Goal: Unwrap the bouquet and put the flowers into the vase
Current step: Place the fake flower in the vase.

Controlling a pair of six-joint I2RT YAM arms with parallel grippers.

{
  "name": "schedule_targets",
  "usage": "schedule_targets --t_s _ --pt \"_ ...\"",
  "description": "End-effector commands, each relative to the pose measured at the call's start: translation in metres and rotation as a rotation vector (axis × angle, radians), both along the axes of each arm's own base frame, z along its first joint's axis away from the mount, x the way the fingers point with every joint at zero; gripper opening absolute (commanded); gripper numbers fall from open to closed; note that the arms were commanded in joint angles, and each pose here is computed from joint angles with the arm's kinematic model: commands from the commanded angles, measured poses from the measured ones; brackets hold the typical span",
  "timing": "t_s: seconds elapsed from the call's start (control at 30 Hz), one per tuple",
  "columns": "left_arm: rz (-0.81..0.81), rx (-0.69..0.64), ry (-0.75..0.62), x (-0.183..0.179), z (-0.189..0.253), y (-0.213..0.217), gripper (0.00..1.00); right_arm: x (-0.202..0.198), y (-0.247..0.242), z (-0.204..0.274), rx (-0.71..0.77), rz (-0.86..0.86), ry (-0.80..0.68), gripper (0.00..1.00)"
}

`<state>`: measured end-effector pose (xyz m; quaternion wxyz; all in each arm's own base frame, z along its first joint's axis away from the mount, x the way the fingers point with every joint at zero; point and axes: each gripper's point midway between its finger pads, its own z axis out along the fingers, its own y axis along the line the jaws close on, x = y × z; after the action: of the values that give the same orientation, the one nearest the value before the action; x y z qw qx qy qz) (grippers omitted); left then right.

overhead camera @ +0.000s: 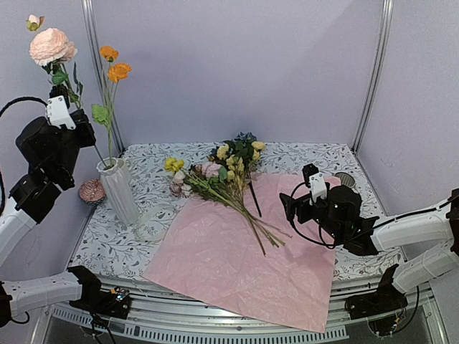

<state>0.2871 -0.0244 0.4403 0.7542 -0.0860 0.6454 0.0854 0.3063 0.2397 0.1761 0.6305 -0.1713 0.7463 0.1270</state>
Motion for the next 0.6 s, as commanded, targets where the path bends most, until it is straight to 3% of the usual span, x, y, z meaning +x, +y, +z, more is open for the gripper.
schedule_targets --t_s 0.0,0.2,0.47,0.5,0.57 --pt "-0.002 -0.048 0.136 0.025 -0.040 0.002 0.00 0.000 -0.003 0.008 0.016 -0.007 -0.023 0.99" --pt "-0.019 -0.184 0.280 0.050 -0.088 0.021 0.00 0.000 -0.003 0.008 0.016 -0.005 -0.023 0.99" --pt "-0.065 -0.284 0.386 0.063 -0.119 0.028 0.00 0.000 -0.004 0.009 0.019 -0.005 -0.025 0.99" --pt "-0.068 -0.290 0.395 0.064 -0.120 0.028 0.02 -0.001 -0.004 0.009 0.020 -0.004 -0.026 0.99" --pt "-0.063 -0.308 0.409 0.064 -0.121 0.028 0.22 0.000 -0.004 0.008 0.018 -0.005 -0.024 0.99"
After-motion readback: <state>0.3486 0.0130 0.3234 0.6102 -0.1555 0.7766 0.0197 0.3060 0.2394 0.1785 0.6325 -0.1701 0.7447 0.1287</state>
